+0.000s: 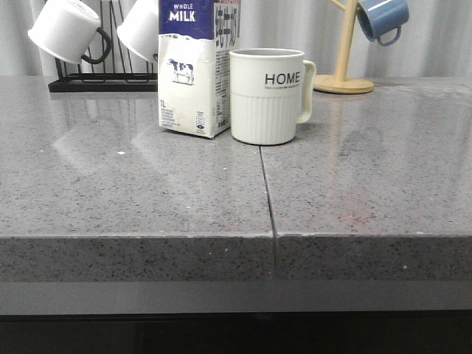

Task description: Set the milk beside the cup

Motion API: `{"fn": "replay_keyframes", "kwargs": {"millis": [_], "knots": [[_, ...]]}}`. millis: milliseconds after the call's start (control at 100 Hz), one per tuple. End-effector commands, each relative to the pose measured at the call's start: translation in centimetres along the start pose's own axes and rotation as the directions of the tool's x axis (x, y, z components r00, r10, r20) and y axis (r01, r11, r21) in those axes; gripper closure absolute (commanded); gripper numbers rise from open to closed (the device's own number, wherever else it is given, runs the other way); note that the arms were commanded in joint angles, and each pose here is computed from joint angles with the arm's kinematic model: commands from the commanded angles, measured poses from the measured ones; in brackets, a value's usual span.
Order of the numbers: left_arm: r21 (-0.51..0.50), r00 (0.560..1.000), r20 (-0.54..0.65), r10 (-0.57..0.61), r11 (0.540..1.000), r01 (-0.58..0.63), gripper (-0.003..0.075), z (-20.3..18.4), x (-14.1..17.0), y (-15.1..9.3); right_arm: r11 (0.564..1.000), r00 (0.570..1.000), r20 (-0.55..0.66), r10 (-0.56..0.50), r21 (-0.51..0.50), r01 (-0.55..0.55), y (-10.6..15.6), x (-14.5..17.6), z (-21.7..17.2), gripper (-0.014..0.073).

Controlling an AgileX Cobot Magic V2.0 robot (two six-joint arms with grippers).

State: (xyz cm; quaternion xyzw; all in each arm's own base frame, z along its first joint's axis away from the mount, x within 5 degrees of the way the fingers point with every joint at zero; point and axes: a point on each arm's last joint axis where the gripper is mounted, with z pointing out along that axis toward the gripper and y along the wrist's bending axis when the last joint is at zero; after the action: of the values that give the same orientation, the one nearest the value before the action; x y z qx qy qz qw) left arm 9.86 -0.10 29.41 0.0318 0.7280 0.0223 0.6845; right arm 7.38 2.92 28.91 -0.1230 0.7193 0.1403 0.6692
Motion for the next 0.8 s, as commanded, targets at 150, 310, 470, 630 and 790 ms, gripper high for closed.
{"fn": "replay_keyframes", "kwargs": {"millis": [150,310,470,630,790], "knots": [[-0.021,0.993,0.117,-0.002,1.000,0.005,0.0741,-1.7,0.9,0.0,1.000,0.995,0.094,-0.014,0.001,0.014,0.0,-1.5,-0.1,0.0664],[-0.024,0.993,0.122,-0.002,1.000,0.005,0.0741,-2.3,2.6,-0.1,1.000,0.995,0.094,-0.014,0.001,0.014,0.0,-1.5,-0.1,0.0664],[-0.023,0.995,0.103,-0.010,1.000,0.013,0.0741,-2.4,4.5,-0.2,1.000,0.995,0.094,-0.014,0.001,0.014,0.0,-1.5,-0.1,0.0664],[-0.028,0.996,0.093,0.015,1.000,-0.012,0.0741,-2.8,6.1,-0.3,1.000,0.995,0.094,-0.014,0.001,0.014,0.0,-1.5,-0.1,0.0664],[-0.031,0.997,0.077,0.002,1.000,0.001,0.0741,-3.4,8.0,-0.5,1.000,0.995,0.094,-0.014,0.001,0.014,0.0,-1.5,-0.1,0.0664]]}}
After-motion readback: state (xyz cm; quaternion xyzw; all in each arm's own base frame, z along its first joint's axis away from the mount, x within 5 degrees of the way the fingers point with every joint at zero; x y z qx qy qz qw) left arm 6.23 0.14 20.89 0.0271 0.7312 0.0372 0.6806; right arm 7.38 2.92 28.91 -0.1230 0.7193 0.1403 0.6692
